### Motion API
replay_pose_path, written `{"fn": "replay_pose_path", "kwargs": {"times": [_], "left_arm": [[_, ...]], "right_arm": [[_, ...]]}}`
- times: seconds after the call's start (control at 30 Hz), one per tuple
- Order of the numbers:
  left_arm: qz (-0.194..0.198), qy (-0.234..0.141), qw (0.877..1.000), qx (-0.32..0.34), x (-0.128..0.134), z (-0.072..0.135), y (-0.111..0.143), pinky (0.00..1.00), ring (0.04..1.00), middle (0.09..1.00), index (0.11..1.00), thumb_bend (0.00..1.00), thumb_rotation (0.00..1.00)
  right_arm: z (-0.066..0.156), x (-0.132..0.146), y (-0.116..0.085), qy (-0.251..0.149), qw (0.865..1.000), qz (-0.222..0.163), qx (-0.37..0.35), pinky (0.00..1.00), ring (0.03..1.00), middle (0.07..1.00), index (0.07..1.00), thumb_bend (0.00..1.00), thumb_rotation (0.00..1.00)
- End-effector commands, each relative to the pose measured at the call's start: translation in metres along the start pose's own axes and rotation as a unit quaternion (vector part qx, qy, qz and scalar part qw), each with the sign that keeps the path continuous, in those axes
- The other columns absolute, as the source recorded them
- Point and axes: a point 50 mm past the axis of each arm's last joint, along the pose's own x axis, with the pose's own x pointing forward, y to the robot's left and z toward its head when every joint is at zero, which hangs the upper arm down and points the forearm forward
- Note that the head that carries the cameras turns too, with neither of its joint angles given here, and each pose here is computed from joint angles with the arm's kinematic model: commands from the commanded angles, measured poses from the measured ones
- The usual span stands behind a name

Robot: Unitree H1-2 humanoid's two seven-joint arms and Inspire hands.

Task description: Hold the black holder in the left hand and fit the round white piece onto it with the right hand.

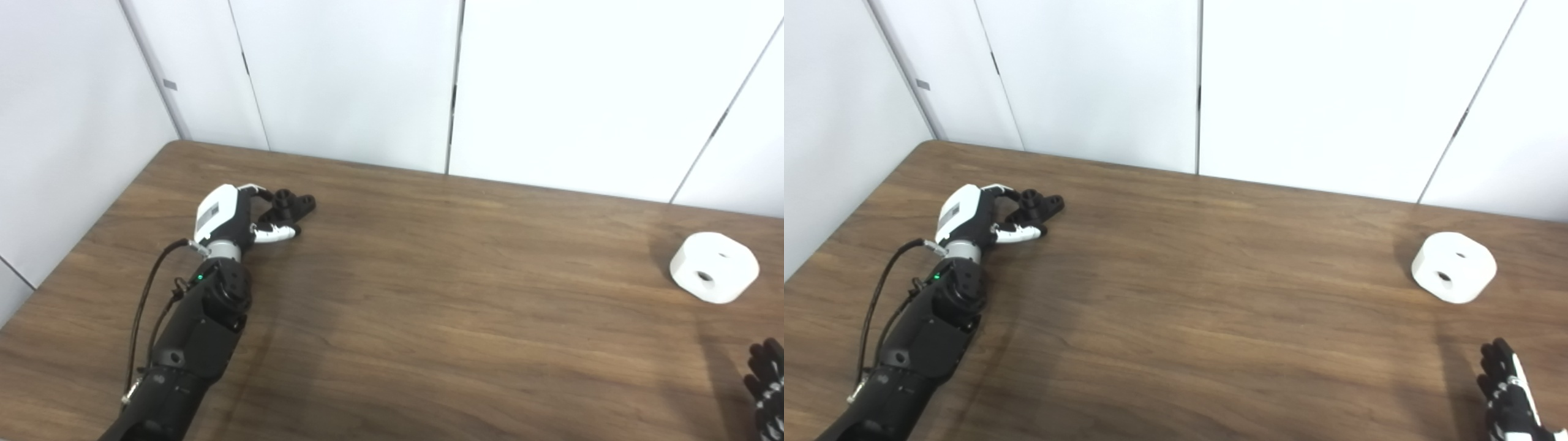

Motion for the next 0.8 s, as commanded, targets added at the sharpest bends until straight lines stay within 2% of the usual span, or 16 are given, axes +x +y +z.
{"fn": "replay_pose_path", "kwargs": {"times": [0.0, 0.3, 0.67, 0.73, 0.77], "left_arm": [[0.034, -0.017, 0.999, 0.029, 0.0109, 0.0065, 0.0234, 0.98, 0.925, 0.864, 0.704, 0.9, 0.23], [0.026, -0.015, 0.999, 0.041, 0.0094, 0.004, 0.0222, 1.0, 0.945, 0.87, 0.647, 0.9, 0.21], [0.025, -0.012, 0.999, 0.037, 0.0098, 0.0033, 0.024, 1.0, 0.935, 0.848, 0.577, 0.85, 0.2], [0.025, -0.01, 0.999, 0.032, 0.0095, 0.0032, 0.0239, 1.0, 0.936, 0.845, 0.56, 0.83, 0.17], [0.026, -0.01, 0.999, 0.029, 0.0092, 0.0033, 0.0238, 1.0, 0.937, 0.846, 0.526, 0.68, 0.12]], "right_arm": [[-0.013, -0.0138, 0.0116, 0.026, 0.999, 0.0, 0.019, 1.0, 0.999, 0.979, 1.0, 0.61, 1.0], [-0.0133, -0.0129, 0.0108, 0.023, 0.999, -0.001, 0.022, 1.0, 1.0, 0.981, 1.0, 0.6, 1.0], [-0.0126, -0.0133, 0.0102, 0.024, 0.999, 0.0, 0.02, 1.0, 1.0, 0.986, 1.0, 0.58, 1.0], [-0.0123, -0.0138, 0.0099, 0.024, 1.0, 0.0, 0.019, 1.0, 1.0, 0.984, 1.0, 0.59, 1.0], [-0.0125, -0.014, 0.0097, 0.024, 1.0, 0.0, 0.02, 1.0, 1.0, 0.984, 1.0, 0.59, 1.0]]}}
